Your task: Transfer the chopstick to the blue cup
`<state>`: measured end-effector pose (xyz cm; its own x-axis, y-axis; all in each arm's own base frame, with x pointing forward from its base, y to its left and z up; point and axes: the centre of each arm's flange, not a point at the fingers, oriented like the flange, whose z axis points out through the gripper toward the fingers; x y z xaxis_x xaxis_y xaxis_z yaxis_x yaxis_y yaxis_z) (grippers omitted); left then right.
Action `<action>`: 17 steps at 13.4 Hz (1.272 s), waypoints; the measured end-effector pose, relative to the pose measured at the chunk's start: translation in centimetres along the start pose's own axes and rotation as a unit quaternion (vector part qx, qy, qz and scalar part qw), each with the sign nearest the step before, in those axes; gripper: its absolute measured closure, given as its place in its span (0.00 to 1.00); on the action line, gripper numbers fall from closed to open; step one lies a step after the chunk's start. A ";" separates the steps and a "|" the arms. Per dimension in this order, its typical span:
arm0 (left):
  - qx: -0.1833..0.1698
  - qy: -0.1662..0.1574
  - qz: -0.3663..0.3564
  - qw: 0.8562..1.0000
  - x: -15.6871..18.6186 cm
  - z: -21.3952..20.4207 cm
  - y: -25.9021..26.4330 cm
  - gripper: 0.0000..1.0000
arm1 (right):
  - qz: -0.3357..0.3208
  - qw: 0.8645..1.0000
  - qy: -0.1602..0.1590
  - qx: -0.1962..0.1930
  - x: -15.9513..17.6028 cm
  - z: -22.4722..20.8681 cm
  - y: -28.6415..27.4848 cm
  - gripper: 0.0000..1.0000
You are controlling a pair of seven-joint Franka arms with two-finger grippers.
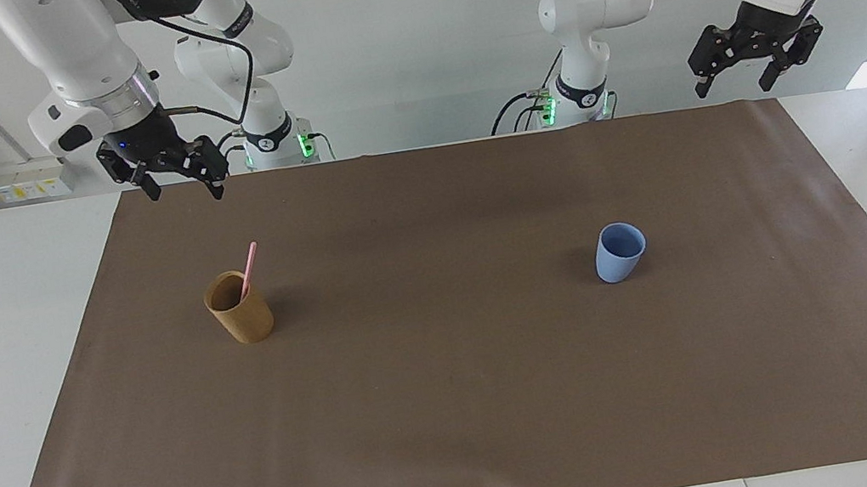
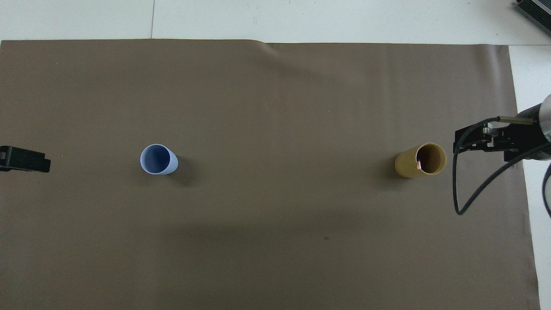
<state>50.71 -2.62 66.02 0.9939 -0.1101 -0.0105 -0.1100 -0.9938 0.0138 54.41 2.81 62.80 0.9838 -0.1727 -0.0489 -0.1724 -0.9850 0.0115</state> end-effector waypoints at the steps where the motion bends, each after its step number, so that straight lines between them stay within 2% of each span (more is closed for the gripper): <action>1: 0.000 0.000 0.000 1.000 0.0 0.0 0.0 0.00 | 0.000 1.000 0.000 0.000 0.0 0.0 0.0 0.00; 7: 0.000 0.000 0.000 1.000 0.0 0.0 0.0 0.00 | 0.001 1.000 0.000 0.000 0.0 0.0 0.1 0.00; 12: 0.000 0.000 0.000 1.000 0.0 0.0 0.0 0.00 | 0.024 1.000 -0.006 0.000 0.4 0.1 2.7 0.00; 17: 0.000 0.000 0.000 1.000 0.0 0.0 0.0 0.00 | 0.016 1.000 0.007 0.002 0.5 -0.1 1.8 0.00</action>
<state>50.71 -2.62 66.02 0.9939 -0.1101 -0.0105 -0.1100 -0.9938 0.0138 54.64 0.99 62.89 0.9783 -0.2043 -0.0347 -0.2041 -0.9789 0.0082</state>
